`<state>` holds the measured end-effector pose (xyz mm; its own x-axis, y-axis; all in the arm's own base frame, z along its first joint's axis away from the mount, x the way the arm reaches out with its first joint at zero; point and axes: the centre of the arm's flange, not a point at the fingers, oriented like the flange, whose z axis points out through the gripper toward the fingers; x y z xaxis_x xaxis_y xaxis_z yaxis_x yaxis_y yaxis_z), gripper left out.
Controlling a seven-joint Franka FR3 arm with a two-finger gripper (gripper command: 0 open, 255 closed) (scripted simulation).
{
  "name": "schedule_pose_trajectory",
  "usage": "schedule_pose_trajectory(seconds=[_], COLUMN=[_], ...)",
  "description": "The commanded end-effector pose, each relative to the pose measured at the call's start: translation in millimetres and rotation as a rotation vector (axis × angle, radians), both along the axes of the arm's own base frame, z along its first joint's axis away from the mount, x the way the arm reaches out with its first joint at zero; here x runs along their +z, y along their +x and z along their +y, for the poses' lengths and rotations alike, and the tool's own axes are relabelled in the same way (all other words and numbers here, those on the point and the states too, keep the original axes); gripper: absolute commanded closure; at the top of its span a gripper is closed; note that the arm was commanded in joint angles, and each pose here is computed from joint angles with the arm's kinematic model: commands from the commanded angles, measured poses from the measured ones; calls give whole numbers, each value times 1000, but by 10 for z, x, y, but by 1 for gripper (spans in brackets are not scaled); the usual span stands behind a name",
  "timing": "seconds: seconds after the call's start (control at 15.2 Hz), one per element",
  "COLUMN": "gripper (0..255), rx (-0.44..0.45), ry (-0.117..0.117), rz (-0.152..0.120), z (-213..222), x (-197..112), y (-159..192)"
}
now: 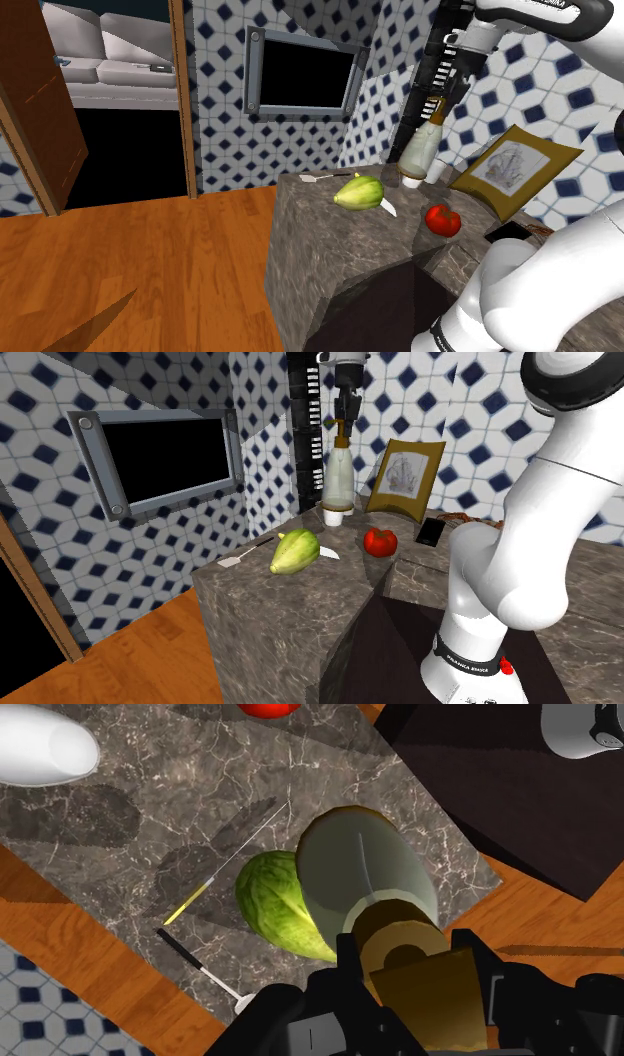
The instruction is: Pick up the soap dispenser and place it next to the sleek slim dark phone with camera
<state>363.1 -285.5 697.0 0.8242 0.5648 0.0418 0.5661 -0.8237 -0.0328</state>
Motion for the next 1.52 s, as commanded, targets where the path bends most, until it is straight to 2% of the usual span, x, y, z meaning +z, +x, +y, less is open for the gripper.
schedule_pose_trajectory(seconds=[0.0,0.59,1.45], gripper=[255,255,255], rx=[0,0,0], ry=[0,0,0], rz=[0,0,0], z=[4,4,-855], x=[105,578,29], y=[-4,-4,-1385])
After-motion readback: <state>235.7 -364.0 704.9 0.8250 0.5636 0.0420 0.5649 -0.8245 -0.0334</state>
